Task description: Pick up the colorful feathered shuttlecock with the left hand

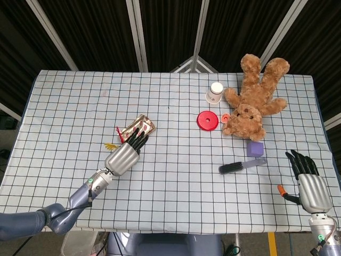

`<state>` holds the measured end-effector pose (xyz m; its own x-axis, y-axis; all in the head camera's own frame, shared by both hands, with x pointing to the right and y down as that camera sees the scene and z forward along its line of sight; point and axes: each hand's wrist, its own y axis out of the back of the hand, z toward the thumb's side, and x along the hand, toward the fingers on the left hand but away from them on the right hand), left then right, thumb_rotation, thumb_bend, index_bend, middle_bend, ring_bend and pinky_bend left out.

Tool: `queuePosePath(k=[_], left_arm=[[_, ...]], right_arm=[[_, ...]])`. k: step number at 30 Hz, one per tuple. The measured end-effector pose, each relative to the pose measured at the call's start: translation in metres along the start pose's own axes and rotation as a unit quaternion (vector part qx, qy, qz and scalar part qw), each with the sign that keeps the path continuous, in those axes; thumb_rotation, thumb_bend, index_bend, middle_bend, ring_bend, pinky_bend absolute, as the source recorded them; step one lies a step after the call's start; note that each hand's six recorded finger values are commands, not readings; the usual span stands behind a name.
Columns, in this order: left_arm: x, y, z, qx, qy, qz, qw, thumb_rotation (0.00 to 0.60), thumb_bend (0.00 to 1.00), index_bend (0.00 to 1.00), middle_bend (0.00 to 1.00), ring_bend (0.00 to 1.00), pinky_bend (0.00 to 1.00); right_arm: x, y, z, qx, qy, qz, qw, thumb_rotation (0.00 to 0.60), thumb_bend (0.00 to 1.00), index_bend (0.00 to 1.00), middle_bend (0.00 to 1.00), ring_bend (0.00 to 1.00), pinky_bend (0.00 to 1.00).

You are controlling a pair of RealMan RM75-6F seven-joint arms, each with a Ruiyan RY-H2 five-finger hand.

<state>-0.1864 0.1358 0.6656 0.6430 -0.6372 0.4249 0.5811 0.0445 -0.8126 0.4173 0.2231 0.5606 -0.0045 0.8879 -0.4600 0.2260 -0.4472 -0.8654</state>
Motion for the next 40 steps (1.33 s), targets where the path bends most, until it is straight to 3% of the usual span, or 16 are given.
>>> queuePosePath(k=[3, 6, 9, 16, 22, 27, 32, 40], left_arm=[[0.0, 0.0, 0.0, 0.0, 0.0, 0.0, 1.0, 0.6, 0.45, 0.4, 0.0, 0.0, 0.0], [-0.002, 0.003, -0.001, -0.005, 0.005, 0.007, 0.9999, 0.6, 0.34, 0.17, 0.0, 0.0, 0.0], [-0.003, 0.009, -0.005, -0.018, 0.017, 0.024, 0.9994, 0.6, 0.29, 0.03, 0.0, 0.0, 0.0], [-0.009, 0.03, -0.023, -0.066, 0.047, 0.054, 0.9953, 0.6, 0.28, 0.0, 0.0, 0.0, 0.0], [-0.035, 0.045, -0.054, -0.142, 0.096, 0.079, 0.9821, 0.6, 0.25, 0.0, 0.0, 0.0, 0.0], [-0.073, 0.043, -0.082, -0.241, 0.152, 0.079, 0.9553, 0.6, 0.17, 0.0, 0.0, 0.0, 0.0], [-0.118, 0.025, -0.096, -0.327, 0.205, 0.048, 0.9211, 0.6, 0.08, 0.0, 0.0, 0.0, 0.0], [-0.2, -0.017, -0.095, -0.398, 0.278, -0.017, 0.8742, 0.6, 0.07, 0.0, 0.0, 0.0, 0.0]], right_arm=[[0.0, 0.0, 0.0, 0.0, 0.001, 0.0, 1.0, 0.6, 0.34, 0.0, 0.0, 0.0, 0.0], [0.0, 0.001, 0.001, -0.001, 0.002, -0.002, 1.0, 0.6, 0.34, 0.0, 0.0, 0.0, 0.0], [0.0, 0.0, 0.0, 0.0, 0.003, -0.003, 1.0, 0.6, 0.34, 0.0, 0.0, 0.0, 0.0], [-0.001, 0.0, -0.001, 0.004, 0.002, -0.001, 1.0, 0.6, 0.34, 0.0, 0.0, 0.0, 0.0], [0.0, 0.0, -0.005, 0.011, -0.003, 0.001, 0.9999, 0.6, 0.34, 0.0, 0.0, 0.0, 0.0], [0.0, -0.002, -0.005, 0.021, -0.004, 0.006, 0.9998, 0.6, 0.34, 0.0, 0.0, 0.0, 0.0], [0.0, -0.004, -0.005, 0.033, -0.003, 0.011, 0.9994, 0.6, 0.34, 0.0, 0.0, 0.0, 0.0], [0.0, -0.007, -0.003, 0.042, 0.0, 0.015, 0.999, 0.6, 0.34, 0.0, 0.0, 0.0, 0.0]])
